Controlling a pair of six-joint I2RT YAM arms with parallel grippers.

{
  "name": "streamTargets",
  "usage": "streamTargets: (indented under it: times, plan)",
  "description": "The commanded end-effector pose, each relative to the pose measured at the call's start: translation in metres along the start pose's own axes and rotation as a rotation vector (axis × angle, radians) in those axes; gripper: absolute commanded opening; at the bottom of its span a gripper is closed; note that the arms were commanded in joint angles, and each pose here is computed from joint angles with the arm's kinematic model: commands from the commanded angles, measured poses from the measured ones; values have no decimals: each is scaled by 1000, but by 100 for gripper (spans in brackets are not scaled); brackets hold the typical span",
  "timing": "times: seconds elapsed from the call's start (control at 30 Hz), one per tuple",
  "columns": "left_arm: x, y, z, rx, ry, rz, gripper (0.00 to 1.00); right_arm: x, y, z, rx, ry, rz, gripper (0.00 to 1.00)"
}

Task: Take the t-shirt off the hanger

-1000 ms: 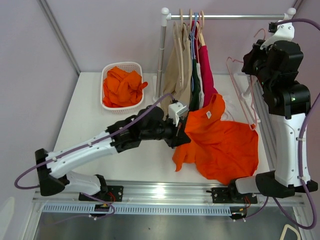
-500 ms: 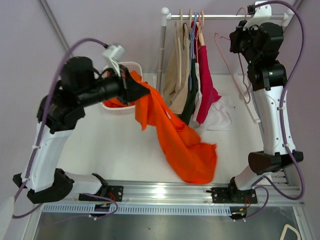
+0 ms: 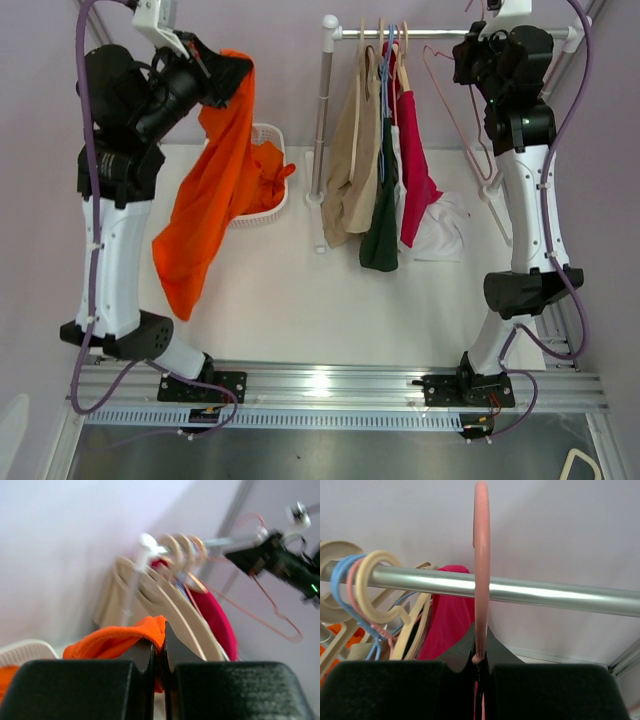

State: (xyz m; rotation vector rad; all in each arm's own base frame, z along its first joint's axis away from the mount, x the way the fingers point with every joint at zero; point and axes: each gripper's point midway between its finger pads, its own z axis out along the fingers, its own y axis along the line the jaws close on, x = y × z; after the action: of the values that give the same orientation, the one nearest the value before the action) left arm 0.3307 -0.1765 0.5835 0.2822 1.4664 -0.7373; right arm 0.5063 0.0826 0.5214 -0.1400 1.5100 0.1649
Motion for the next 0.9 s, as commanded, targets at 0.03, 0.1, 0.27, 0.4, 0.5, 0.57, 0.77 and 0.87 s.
streamTargets:
  times: [0.03,0.1,0.27,0.4,0.5,0.57,0.77,0.87]
  plan:
    - [-78,33,22,-7,-287,69,1,-12,-7,16,-10,-67,9,0]
    - [-87,47,29,-10,-316,69,1,-4,-9,25,-9,-55,13,0]
    - [-134,88,25,-47,-490,106,1,10,-16,42,-3,-50,21,0]
    - [-166,112,9,-79,-630,157,1,10,-21,51,-3,-62,21,0]
    - [-184,128,2,-107,-709,184,1,17,-21,55,0,-50,45,0]
    - [-188,145,-1,-138,-734,172,1,22,-21,56,0,-41,46,0]
    - [-179,190,8,-159,-735,147,1,30,-18,57,-16,-15,53,0]
    - [-148,221,30,-172,-660,80,1,38,-17,58,-20,-2,57,0]
